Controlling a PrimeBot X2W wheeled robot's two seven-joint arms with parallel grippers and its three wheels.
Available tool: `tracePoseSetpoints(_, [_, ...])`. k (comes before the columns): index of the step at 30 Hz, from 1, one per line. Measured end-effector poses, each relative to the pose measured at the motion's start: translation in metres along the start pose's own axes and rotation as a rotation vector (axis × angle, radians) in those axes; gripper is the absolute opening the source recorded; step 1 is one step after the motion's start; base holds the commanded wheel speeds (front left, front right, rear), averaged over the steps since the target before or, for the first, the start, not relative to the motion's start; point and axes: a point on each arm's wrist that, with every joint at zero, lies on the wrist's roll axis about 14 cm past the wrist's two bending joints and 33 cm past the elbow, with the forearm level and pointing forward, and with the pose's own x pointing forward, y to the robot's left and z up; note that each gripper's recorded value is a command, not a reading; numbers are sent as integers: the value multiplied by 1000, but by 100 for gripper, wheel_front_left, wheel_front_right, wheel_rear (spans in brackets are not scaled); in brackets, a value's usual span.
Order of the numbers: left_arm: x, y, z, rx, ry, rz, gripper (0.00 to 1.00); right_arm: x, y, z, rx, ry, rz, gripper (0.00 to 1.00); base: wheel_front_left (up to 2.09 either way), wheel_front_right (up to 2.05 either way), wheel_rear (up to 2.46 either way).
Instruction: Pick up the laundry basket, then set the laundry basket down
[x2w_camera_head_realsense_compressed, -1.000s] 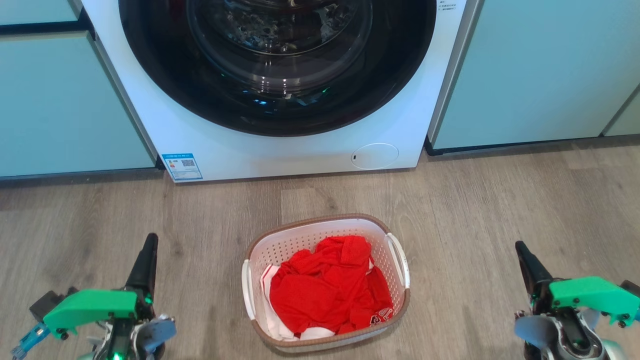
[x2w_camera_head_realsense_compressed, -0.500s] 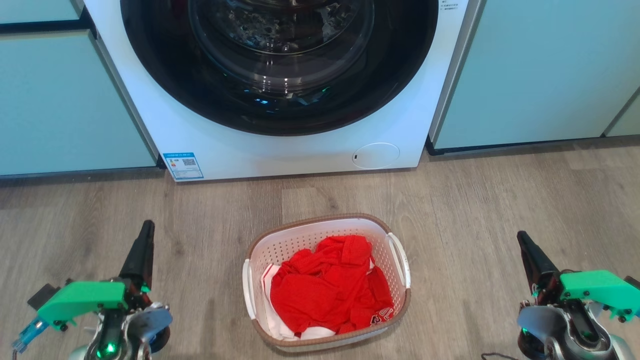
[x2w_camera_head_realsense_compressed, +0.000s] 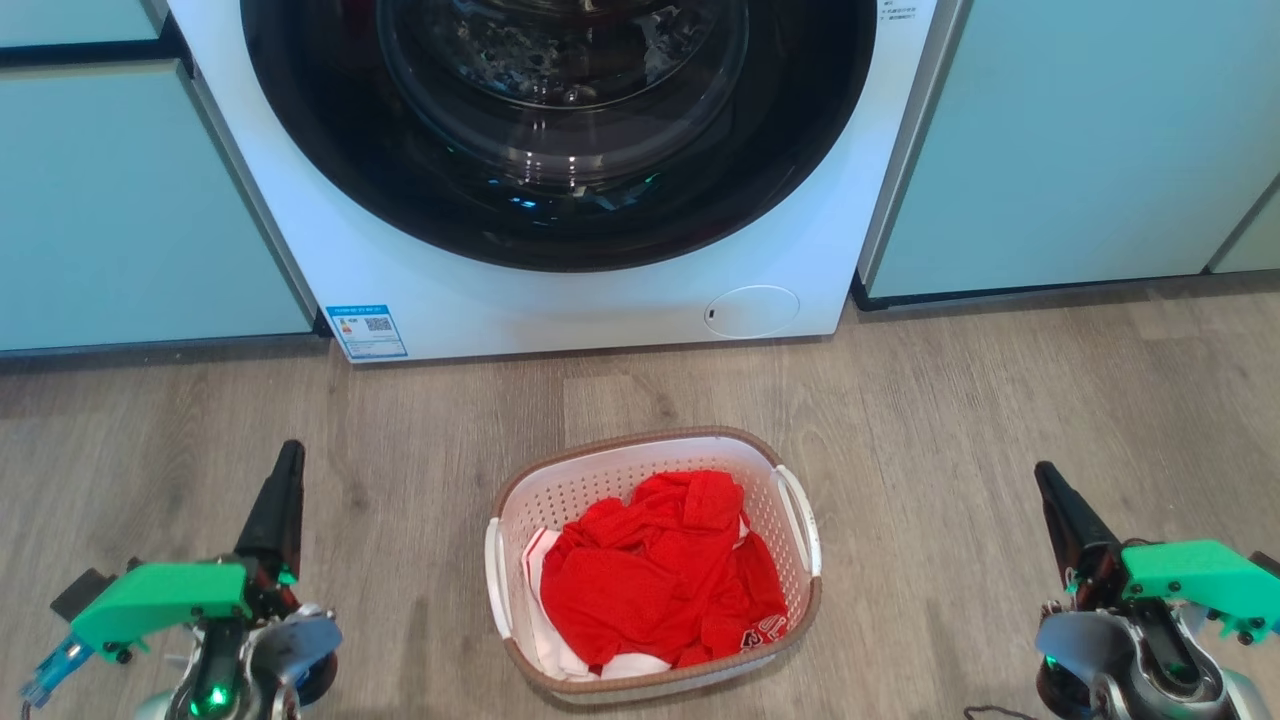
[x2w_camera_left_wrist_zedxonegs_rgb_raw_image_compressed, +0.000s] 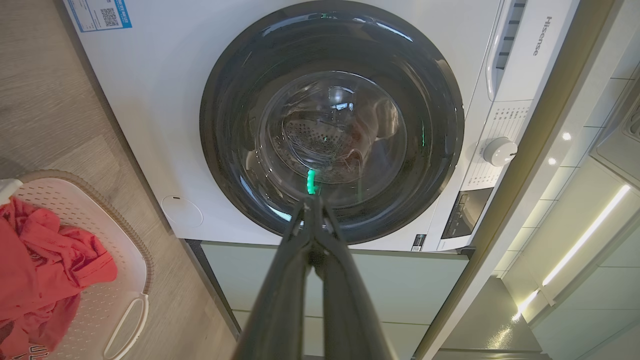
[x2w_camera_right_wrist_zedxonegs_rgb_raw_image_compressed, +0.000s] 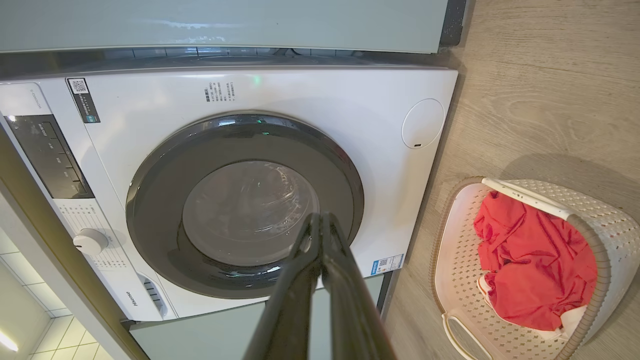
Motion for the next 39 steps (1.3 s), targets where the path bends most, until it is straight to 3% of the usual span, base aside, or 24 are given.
tracePoseSetpoints(39, [0, 0, 1, -1, 0, -1, 0, 0, 0, 3, 1, -7, 1, 0, 0, 0, 0])
